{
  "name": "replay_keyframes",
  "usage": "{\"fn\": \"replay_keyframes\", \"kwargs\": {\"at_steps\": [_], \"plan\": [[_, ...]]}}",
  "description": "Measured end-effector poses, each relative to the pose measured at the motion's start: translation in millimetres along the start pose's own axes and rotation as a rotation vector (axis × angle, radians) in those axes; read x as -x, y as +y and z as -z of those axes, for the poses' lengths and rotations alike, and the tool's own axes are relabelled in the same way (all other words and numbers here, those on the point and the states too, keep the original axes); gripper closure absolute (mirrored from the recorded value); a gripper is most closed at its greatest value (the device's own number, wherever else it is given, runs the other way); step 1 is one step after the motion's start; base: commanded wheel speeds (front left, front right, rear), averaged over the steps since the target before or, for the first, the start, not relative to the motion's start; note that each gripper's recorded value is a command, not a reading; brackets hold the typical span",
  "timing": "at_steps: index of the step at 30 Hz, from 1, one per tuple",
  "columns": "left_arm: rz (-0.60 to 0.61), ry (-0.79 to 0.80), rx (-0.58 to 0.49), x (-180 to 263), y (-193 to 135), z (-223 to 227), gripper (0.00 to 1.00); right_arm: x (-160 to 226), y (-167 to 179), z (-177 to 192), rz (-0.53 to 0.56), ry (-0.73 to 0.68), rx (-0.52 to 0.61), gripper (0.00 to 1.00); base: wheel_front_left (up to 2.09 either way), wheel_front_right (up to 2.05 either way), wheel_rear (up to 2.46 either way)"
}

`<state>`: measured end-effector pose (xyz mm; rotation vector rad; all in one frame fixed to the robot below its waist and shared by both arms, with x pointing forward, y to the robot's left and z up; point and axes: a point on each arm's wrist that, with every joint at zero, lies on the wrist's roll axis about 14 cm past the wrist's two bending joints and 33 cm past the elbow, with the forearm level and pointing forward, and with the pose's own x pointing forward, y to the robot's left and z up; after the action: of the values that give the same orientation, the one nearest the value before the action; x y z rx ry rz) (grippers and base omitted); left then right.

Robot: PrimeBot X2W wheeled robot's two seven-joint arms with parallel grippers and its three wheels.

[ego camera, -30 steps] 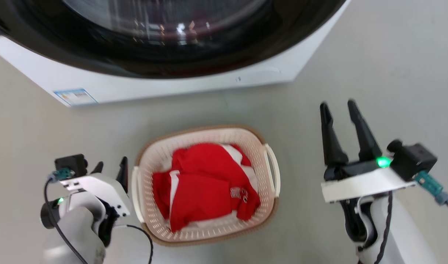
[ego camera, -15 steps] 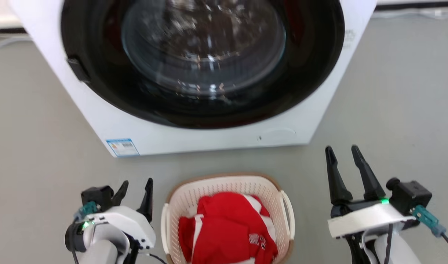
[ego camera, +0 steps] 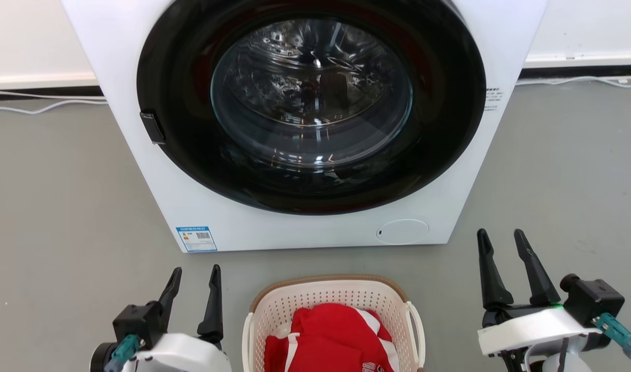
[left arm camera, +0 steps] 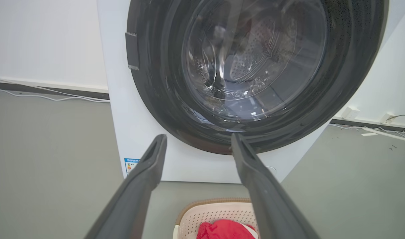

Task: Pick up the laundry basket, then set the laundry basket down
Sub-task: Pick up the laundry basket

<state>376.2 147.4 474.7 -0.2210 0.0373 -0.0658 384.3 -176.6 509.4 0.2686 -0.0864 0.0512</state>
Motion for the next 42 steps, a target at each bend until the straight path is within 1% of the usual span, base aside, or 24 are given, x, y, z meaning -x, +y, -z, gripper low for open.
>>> {"fn": "replay_keyframes", "kwargs": {"at_steps": [4,11,42], "plan": [[-0.005,-0.052,-0.014,9.5,-2.1,-15.0,0.00,3.4,-1.7,-3.3,0.006,-0.009,0.001,0.00,0.00,0.00,0.00],[-0.024,-0.078,-0.024,19.7,0.7,-22.5,0.00,8.5,-2.4,-1.9,0.008,-0.004,0.009,0.00,0.00,0.00,0.00],[-0.048,-0.043,-0.038,21.9,13.0,-11.2,0.00,10.6,-4.7,1.4,0.014,0.008,0.017,0.00,0.00,0.00,0.00]]}}
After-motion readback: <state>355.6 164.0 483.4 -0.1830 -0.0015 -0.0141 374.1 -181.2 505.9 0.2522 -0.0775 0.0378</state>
